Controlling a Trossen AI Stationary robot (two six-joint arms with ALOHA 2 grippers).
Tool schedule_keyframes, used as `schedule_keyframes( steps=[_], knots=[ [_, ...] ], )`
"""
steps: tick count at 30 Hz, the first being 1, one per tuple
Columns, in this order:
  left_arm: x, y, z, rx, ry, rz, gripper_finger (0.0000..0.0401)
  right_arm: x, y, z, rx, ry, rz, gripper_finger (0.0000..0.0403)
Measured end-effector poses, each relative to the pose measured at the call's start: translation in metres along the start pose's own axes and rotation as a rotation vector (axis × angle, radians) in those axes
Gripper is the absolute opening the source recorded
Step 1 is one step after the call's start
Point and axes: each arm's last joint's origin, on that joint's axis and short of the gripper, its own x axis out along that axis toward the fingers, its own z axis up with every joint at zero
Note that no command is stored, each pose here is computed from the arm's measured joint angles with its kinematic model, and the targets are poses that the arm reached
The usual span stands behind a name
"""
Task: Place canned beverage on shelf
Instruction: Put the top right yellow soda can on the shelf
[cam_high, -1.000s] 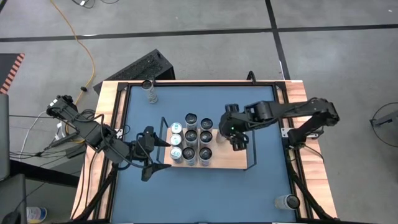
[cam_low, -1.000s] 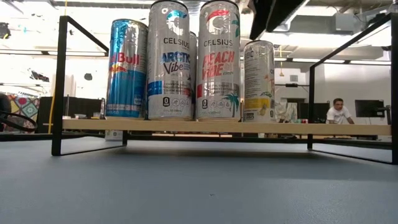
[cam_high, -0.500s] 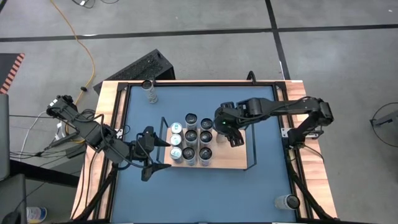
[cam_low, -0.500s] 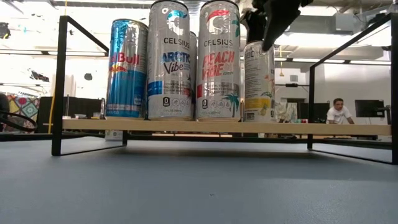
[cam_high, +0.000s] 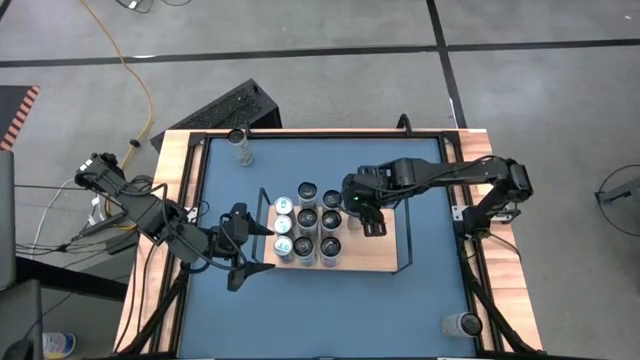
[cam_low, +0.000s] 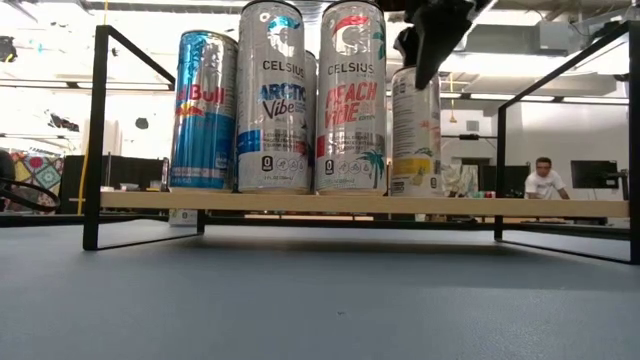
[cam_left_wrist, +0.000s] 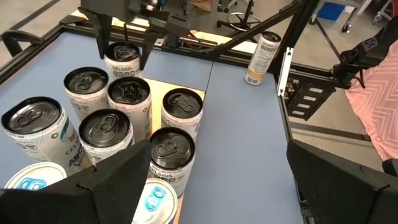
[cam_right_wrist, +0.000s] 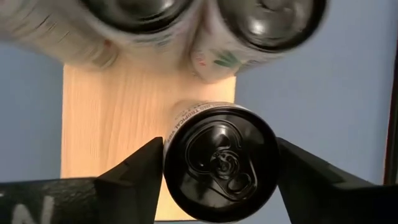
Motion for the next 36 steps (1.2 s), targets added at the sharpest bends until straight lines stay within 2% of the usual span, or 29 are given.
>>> schedule_keyframes(
  steps=[5,10,17,28,33,36],
  knots=[
    [0.0,0.0,0.0,0.0,0.0,0.0,0.0361,0.0,0.002,-0.001,0.144,0.005,-0.025,0.0245],
    [0.0,0.0,0.0,0.005,0.0,0.0,0.0361,-0.001,0.005,-0.001,0.268,0.0,-0.081,0.0243],
    [0.0,0.0,0.0,0.01,0.0,0.0,0.0361,-0.001,0.003,-0.001,0.459,-0.013,-0.105,0.0242],
    [0.0,0.0,0.0,0.018,0.0,0.0,0.0361,-0.002,0.008,-0.001,0.542,-0.034,-0.163,0.0241],
    [0.0,0.0,0.0,0.018,0.0,0.0,0.0361,-0.002,0.01,-0.004,0.537,-0.003,-0.17,0.0241],
    [0.0,0.0,0.0,0.018,0.0,0.0,0.0361,-0.003,0.01,-0.006,0.59,0.017,-0.177,0.0241]
  ],
)
